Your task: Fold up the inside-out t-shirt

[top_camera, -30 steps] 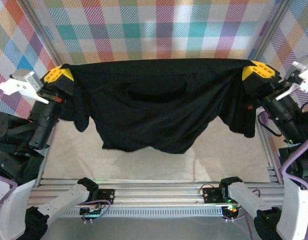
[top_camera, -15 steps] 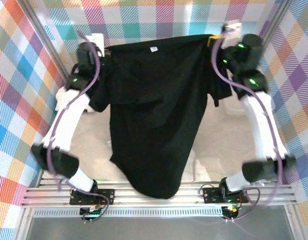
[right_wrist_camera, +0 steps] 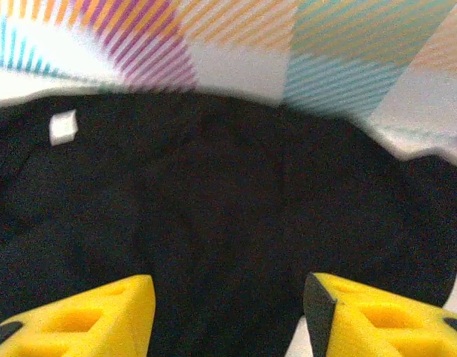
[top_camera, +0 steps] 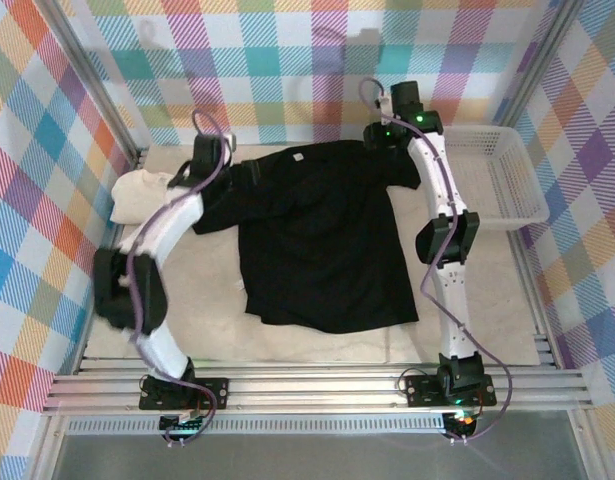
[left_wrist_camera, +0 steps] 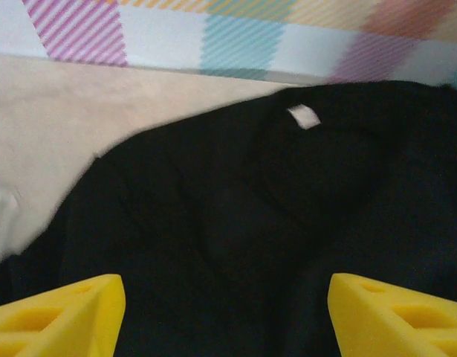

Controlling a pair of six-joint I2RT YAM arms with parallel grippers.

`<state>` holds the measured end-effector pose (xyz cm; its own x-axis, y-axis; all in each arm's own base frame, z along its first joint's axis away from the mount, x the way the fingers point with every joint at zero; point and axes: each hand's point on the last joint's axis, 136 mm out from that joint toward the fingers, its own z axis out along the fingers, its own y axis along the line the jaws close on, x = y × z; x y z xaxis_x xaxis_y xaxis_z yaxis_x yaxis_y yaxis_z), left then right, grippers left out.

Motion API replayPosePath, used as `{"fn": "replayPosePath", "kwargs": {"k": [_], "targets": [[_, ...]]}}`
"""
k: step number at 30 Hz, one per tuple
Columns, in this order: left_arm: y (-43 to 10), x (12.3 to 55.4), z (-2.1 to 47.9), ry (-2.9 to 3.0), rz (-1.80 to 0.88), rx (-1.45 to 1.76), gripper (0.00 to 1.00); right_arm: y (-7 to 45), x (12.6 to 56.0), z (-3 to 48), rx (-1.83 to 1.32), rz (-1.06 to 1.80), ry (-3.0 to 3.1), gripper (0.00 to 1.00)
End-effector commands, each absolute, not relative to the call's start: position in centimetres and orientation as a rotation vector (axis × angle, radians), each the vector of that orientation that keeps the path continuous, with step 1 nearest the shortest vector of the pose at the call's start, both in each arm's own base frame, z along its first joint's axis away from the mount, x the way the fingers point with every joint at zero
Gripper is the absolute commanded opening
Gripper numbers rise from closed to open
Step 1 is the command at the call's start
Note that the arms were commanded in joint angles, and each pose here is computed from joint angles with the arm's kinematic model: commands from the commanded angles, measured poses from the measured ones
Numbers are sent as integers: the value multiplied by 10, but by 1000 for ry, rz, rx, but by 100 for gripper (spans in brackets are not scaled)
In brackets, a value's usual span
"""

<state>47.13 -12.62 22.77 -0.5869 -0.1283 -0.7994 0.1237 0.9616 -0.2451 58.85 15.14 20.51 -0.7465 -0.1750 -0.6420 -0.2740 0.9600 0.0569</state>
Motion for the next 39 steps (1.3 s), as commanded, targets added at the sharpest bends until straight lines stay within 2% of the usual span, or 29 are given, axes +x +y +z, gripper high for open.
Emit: {"fn": "replayPosePath", "kwargs": {"k": [1,4,9,12,14,17,21,23,28,31,33,39], "targets": [[-199,420,259,1957,-677,169,72,182,498,221,-453,207,2516,57],[-258,353,228,1970,-709,544,72,184,443,215,-434,398,2483,58],[-340,230,156,1856,-705,1212,72,164,362,198,-365,505,2495,64],[-365,179,113,1845,-660,1552,71,145,342,182,-266,513,2530,64],[-361,159,78,1861,-553,1747,71,136,339,179,-221,516,2524,64],[-344,153,46,1946,-457,1855,70,131,335,178,-205,519,2516,64],[-342,148,37,1975,-475,1882,70,132,333,171,-208,529,2528,64],[-344,148,30,1981,-469,1902,66,133,333,168,-212,534,2538,64],[-340,155,20,2003,-393,1927,44,134,332,169,-217,542,2535,64],[-349,160,27,1980,-414,1877,21,132,330,170,-212,532,2532,64],[-354,160,33,1993,-467,1842,12,132,327,172,-209,540,2533,64],[-364,164,64,2053,-679,1702,8,130,310,180,-207,560,2524,64]]}}
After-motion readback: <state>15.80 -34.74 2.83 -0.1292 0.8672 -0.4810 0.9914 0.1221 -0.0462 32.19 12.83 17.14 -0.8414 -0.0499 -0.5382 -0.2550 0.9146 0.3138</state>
